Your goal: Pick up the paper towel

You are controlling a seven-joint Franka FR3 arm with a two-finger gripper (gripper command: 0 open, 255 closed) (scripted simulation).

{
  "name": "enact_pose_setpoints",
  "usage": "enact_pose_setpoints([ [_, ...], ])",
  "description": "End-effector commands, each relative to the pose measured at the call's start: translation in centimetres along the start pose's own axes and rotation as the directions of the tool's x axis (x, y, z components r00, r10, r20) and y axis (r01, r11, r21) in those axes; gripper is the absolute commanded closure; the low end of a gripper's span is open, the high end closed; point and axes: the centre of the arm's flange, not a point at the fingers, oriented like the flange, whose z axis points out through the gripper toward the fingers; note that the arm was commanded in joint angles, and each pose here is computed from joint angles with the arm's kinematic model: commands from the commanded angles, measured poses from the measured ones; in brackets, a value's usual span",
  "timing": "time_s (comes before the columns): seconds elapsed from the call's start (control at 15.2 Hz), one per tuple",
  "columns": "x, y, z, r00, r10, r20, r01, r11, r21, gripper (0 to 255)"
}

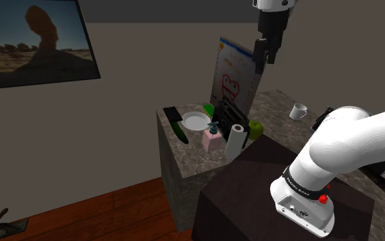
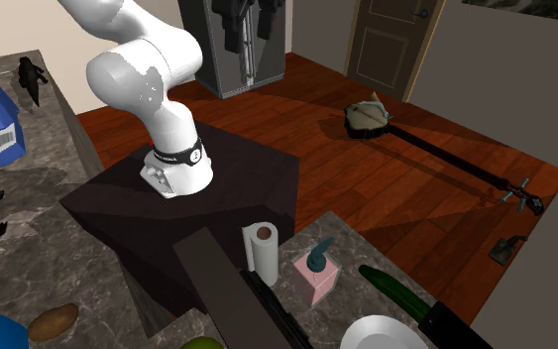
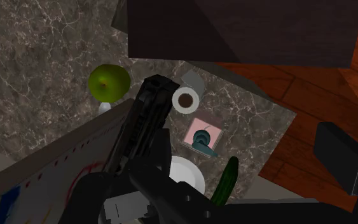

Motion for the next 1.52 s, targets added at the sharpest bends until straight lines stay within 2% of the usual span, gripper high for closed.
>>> enact_pose_setpoints([
  [0.0,0.0,0.0,0.0,1.0,0.0,0.0,0.0,1.0,0.0,0],
  [1.45,10.9,4.1,27.2,0.996,-0.034,0.086,0.034,0.999,0.005,0],
])
